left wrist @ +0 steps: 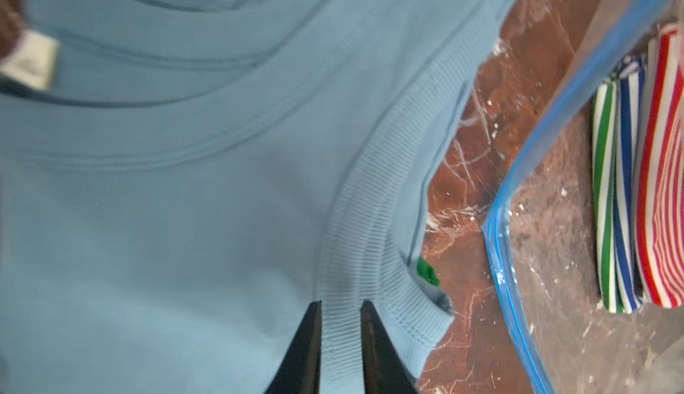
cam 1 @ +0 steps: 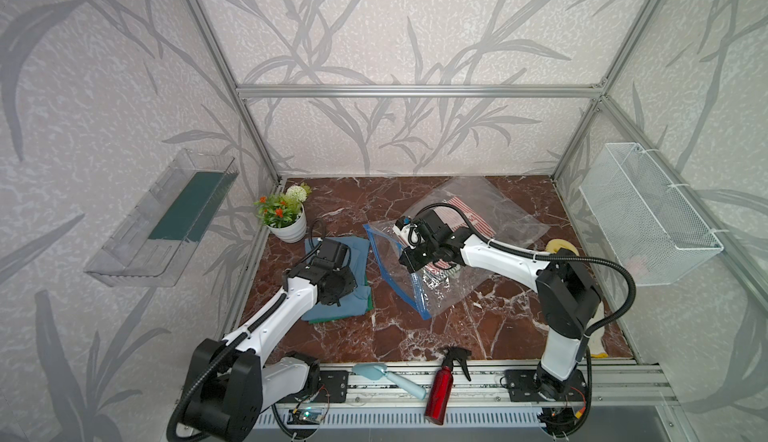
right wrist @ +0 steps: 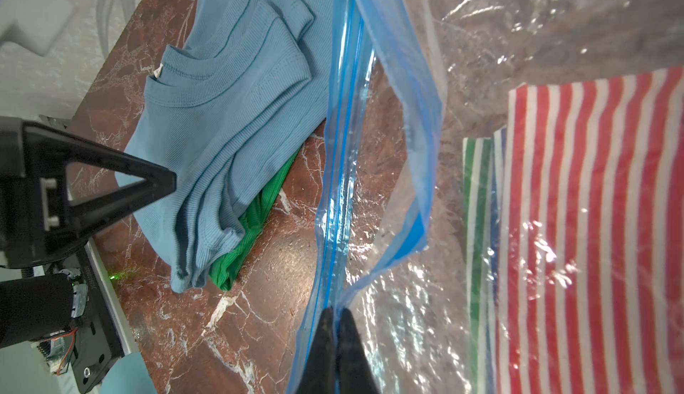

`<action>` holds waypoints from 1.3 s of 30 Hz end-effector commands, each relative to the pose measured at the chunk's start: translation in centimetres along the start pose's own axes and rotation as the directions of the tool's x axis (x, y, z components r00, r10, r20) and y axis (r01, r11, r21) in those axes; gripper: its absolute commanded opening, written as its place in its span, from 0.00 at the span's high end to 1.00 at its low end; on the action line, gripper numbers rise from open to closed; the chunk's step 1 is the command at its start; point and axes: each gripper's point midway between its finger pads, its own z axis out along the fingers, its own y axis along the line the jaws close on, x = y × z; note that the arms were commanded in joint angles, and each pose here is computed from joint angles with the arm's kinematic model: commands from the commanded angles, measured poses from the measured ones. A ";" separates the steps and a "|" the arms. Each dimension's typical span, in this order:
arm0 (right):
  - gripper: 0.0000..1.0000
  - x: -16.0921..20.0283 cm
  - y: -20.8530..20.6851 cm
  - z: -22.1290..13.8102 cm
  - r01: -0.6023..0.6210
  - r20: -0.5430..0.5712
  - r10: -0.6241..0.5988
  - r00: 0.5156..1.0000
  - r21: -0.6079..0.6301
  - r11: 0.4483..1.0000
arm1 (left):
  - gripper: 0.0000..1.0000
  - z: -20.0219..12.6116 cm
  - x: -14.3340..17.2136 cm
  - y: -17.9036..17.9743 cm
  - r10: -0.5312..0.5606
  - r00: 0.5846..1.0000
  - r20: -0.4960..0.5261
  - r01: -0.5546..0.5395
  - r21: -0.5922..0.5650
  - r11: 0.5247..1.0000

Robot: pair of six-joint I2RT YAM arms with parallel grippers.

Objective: Take the tank top out of the vacuum bag
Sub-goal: Adjust the tank top, then take out the tank top from the vacuum bag.

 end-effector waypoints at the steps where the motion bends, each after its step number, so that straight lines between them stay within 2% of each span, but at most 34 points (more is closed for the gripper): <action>1: 1.00 -0.3 0.5 -0.2 0.001 -0.002 -0.002 1.000 -0.004 1.000 | 0.78 1.9 0.4 0.2 0.062 0.996 -0.069 -0.066 -0.058 0.996; 5: 1.00 -0.7 0.2 -0.9 0.018 0.003 -0.018 1.000 0.026 1.000 | 0.78 3.7 0.7 1.9 0.074 0.989 -0.130 -0.100 -0.201 0.975; 9: 1.00 -1.7 0.5 -2.3 0.038 0.027 -0.039 0.999 0.042 0.998 | 0.73 3.3 -0.3 4.3 0.064 0.992 -0.112 -0.101 -0.361 0.927; 11: 1.00 -2.2 0.6 -2.8 0.051 0.037 -0.053 0.998 0.052 0.997 | 0.71 3.2 -0.7 5.0 0.059 0.993 -0.103 -0.094 -0.387 0.917; 14: 1.00 -2.8 0.6 -3.5 0.079 0.044 -0.082 0.996 0.070 0.994 | 0.70 3.0 -1.3 4.7 0.052 0.996 -0.069 -0.074 -0.360 0.930; 16: 1.00 -3.4 0.7 -4.0 0.097 0.062 -0.102 0.993 0.082 0.992 | 0.71 2.1 -2.1 3.1 0.069 0.997 -0.017 -0.071 -0.280 0.957; 18: 1.00 -3.9 0.7 -4.4 0.111 0.073 -0.118 0.990 0.094 0.989 | 0.71 0.7 -3.0 0.6 0.096 0.994 0.057 -0.087 -0.152 0.985; 20: 1.00 -4.2 0.7 -4.6 0.120 0.077 -0.128 0.989 0.099 0.988 | 0.71 -1.2 -3.7 -2.3 0.128 0.982 0.140 -0.129 -0.005 0.992; 22: 1.00 -4.6 1.0 -4.6 0.128 0.086 -0.136 0.987 0.092 0.988 | 0.71 -2.9 -3.3 -6.1 0.167 0.966 0.196 -0.207 0.207 0.956; 25: 1.00 -5.5 1.4 -4.8 0.135 0.109 -0.144 0.984 0.088 0.987 | 0.78 -3.6 -2.3 -9.1 0.123 0.970 0.210 -0.201 0.406 0.892; 30: 1.00 -6.9 2.3 -5.8 0.166 0.148 -0.178 0.973 0.089 0.982 | 0.83 -2.2 -0.5 -11.7 0.115 0.969 0.220 -0.221 0.552 0.804; 34: 1.00 -7.8 3.2 -6.7 0.187 0.170 -0.198 0.965 0.080 0.979 | 0.82 -2.1 -0.5 -13.6 0.152 0.950 0.273 -0.289 0.583 0.759; 39: 1.00 -8.3 3.9 -7.4 0.202 0.195 -0.214 0.957 0.081 0.976 | 0.81 -1.3 -0.7 -16.2 0.192 0.939 0.285 -0.336 0.643 0.689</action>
